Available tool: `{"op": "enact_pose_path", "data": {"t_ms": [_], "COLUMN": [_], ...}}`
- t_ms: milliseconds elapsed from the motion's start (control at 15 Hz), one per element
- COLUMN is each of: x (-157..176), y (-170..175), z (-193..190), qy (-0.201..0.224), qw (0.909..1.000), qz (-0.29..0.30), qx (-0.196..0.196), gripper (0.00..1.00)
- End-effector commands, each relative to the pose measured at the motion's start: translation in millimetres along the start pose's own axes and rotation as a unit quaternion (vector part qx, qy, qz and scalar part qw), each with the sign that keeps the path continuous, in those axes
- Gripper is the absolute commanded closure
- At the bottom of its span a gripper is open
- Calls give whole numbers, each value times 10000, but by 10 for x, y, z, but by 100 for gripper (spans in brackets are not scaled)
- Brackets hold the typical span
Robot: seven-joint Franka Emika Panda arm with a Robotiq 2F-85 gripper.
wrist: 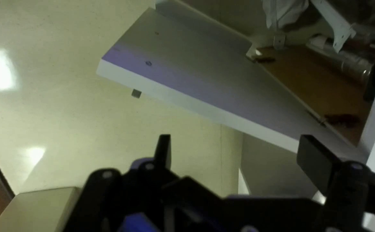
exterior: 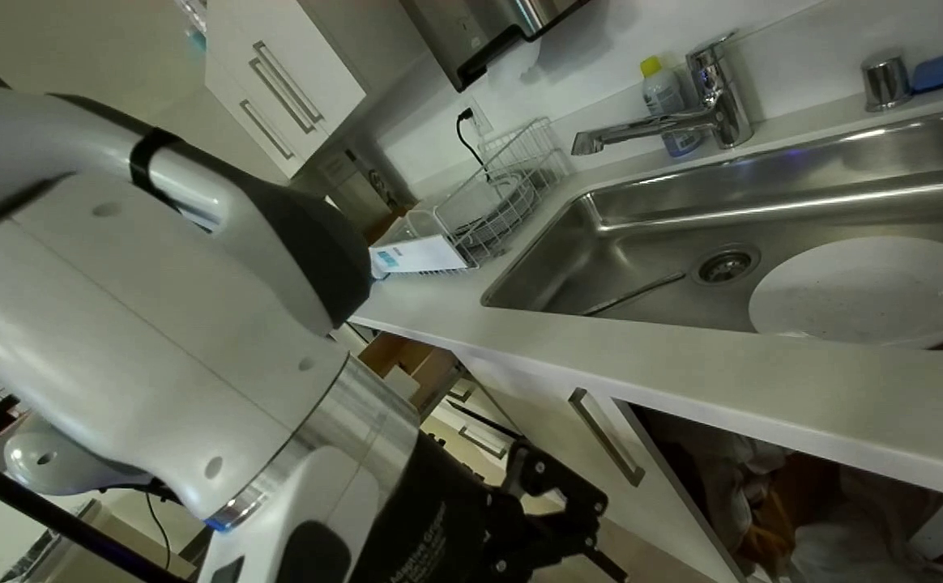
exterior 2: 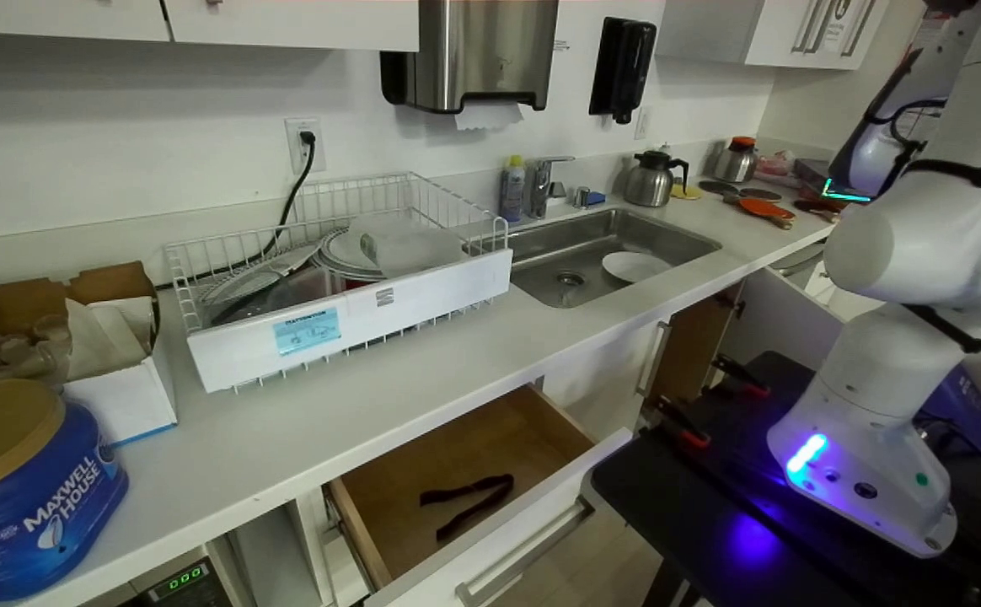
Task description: Close the cupboard
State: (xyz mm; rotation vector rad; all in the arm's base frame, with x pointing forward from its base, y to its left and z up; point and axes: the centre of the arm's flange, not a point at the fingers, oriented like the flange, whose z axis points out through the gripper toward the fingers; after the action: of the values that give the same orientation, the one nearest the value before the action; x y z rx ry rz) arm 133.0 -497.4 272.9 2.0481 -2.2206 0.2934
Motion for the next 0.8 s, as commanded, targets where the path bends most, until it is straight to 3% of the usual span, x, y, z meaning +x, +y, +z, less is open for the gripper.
{"op": "enact_pose_path", "data": {"t_ms": [0, 200, 267, 400, 733], "x": [227, 390, 454, 570, 718], "y": [5, 108, 164, 268, 380], "z": [284, 532, 627, 808, 1201], "qy": [583, 850, 814, 752, 296], "qw": [9951, 9850, 9822, 9757, 9678], "qz": [734, 1354, 1513, 1806, 2167], "qx": [-315, -656, -763, -986, -1248], "gripper": [0, 0, 25, 34, 74]}}
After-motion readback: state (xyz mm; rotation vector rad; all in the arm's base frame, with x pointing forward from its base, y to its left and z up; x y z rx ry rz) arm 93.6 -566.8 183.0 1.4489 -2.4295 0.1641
